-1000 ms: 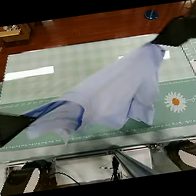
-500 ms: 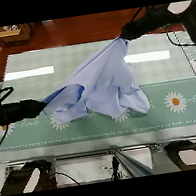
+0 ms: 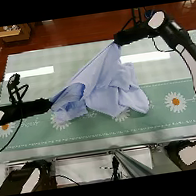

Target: Fold the shirts.

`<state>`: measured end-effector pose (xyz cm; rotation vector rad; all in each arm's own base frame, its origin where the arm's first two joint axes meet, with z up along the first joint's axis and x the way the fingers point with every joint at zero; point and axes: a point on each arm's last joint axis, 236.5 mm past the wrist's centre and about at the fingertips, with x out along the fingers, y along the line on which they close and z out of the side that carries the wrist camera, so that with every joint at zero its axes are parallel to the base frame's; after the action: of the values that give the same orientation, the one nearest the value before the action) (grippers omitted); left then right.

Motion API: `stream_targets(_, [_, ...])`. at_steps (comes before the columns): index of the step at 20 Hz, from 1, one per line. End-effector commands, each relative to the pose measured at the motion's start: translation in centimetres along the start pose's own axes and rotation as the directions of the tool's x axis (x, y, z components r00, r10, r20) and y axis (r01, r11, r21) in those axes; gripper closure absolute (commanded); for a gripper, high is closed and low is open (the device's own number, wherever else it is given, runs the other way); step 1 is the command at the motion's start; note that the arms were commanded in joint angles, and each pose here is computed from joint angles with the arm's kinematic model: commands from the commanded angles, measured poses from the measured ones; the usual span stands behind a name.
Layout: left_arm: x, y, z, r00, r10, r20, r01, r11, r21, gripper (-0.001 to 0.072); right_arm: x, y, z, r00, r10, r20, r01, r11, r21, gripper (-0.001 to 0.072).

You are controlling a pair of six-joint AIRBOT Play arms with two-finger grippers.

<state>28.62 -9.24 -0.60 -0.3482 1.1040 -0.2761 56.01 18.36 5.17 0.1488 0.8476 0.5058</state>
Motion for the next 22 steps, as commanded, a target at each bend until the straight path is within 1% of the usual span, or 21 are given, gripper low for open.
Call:
stream_targets(1, [1.9, 1.0, 0.0, 1.000, 0.014, -0.017, -0.015, 0.999, -0.033, 0.0685, 1.7, -0.4, -1.6, 0.999, 0.013, -0.046, -0.012, 1.000, 0.021, 0.0696])
stream_targets(2, [2.2, 1.2, -0.1, 0.999, 0.016, -0.029, -0.017, 0.999, -0.038, 0.0685, 1.4, 0.0, -1.3, 0.999, 0.027, -0.038, -0.026, 0.999, 0.032, 0.0641])
stream_targets(3, [2.3, 1.3, -0.2, 0.999, 0.017, -0.034, -0.018, 0.999, -0.040, 0.0685, 0.6, 0.4, -0.6, 0.999, 0.039, -0.016, -0.038, 0.998, 0.041, 0.0472])
stream_targets(4, [2.4, 1.3, -0.3, 0.999, 0.017, -0.037, -0.018, 0.999, -0.041, 0.0685, -0.7, 0.5, 0.1, 0.999, 0.037, -0.004, -0.037, 0.999, 0.033, 0.0405])
stream_targets(5, [2.4, 1.3, -0.3, 0.999, 0.017, -0.039, -0.018, 0.999, -0.041, 0.0685, -2.6, 0.0, 0.7, 1.000, 0.005, 0.003, -0.005, 1.000, -0.008, 0.0405])
stream_targets(6, [2.4, 1.3, -0.4, 0.999, 0.016, -0.042, -0.018, 0.999, -0.041, 0.0685, -4.8, -1.4, 0.9, 0.998, -0.061, -0.005, 0.061, 0.996, -0.063, 0.0405])
stream_targets(7, [2.4, 1.3, -0.4, 0.999, 0.016, -0.042, -0.018, 0.999, -0.041, 0.0684, -7.5, -3.8, 0.4, 0.986, -0.165, -0.040, 0.158, 0.978, -0.133, 0.0405])
stream_targets(8, [2.4, 1.3, -0.4, 0.999, 0.016, -0.042, -0.018, 0.999, -0.041, 0.0684, -10.3, -6.4, -1.0, 0.957, -0.268, -0.108, 0.246, 0.952, -0.182, 0.0392])
stream_targets(9, [2.4, 1.3, -0.4, 0.999, 0.017, -0.042, -0.018, 0.999, -0.041, 0.0684, -13.3, -9.1, -3.4, 0.907, -0.363, -0.212, 0.323, 0.924, -0.203, 0.0355])
stream_targets(10, [2.4, 1.3, -0.4, 0.999, 0.017, -0.042, -0.018, 0.999, -0.041, 0.0685, -16.6, -11.6, -6.8, 0.831, -0.427, -0.355, 0.384, 0.904, -0.190, 0.0346])
stream_targets(11, [2.4, 1.3, -0.4, 0.999, 0.017, -0.042, -0.018, 0.999, -0.041, 0.0684, -19.2, -13.1, -10.3, 0.768, -0.415, -0.487, 0.401, 0.905, -0.140, 0.0343])
stream_targets(12, [2.4, 1.3, -0.4, 0.999, 0.017, -0.042, -0.018, 0.999, -0.041, 0.0684, -20.5, -13.2, -13.2, 0.747, -0.338, -0.572, 0.378, 0.924, -0.052, 0.0302])
stream_targets(13, [2.4, 1.3, -0.4, 0.999, 0.017, -0.042, -0.018, 0.999, -0.039, 0.0684, -20.9, -12.5, -15.7, 0.755, -0.218, -0.618, 0.333, 0.940, 0.074, 0.0302])
stream_targets(15, [2.4, 1.3, -0.4, 0.999, 0.017, -0.042, -0.018, 0.999, -0.030, 0.0684, -21.0, -10.6, -20.0, 0.771, -0.020, -0.636, 0.248, 0.930, 0.271, 0.0302])
stream_targets(16, [2.4, 1.3, -0.4, 0.999, 0.017, -0.042, -0.018, 0.999, -0.030, 0.0684, -21.1, -10.3, -22.1, 0.771, 0.012, -0.636, 0.248, 0.915, 0.317, 0.0302])
stream_targets(18, [2.4, 1.3, -0.4, 0.999, 0.017, -0.042, -0.018, 0.999, -0.030, 0.0684, -21.3, -9.4, -26.1, 0.775, 0.017, -0.631, 0.261, 0.902, 0.344, 0.0302])
stream_targets(19, [2.4, 1.3, -0.4, 0.999, 0.017, -0.042, -0.018, 0.999, -0.030, 0.0684, -21.1, -8.8, -28.0, 0.783, 0.013, -0.622, 0.264, 0.899, 0.351, 0.0237])
stream_targets(20, [2.4, 1.3, -0.4, 0.999, 0.017, -0.042, -0.018, 0.999, -0.030, 0.0684, -20.7, -8.3, -29.8, 0.791, 0.007, -0.612, 0.275, 0.889, 0.365, 0.0105])
stream_targets(22, [2.4, 1.3, -0.4, 0.999, 0.017, -0.042, -0.018, 0.999, -0.030, 0.0684, -19.3, -6.7, -33.0, 0.813, 0.035, -0.581, 0.266, 0.866, 0.424, 0.0096])
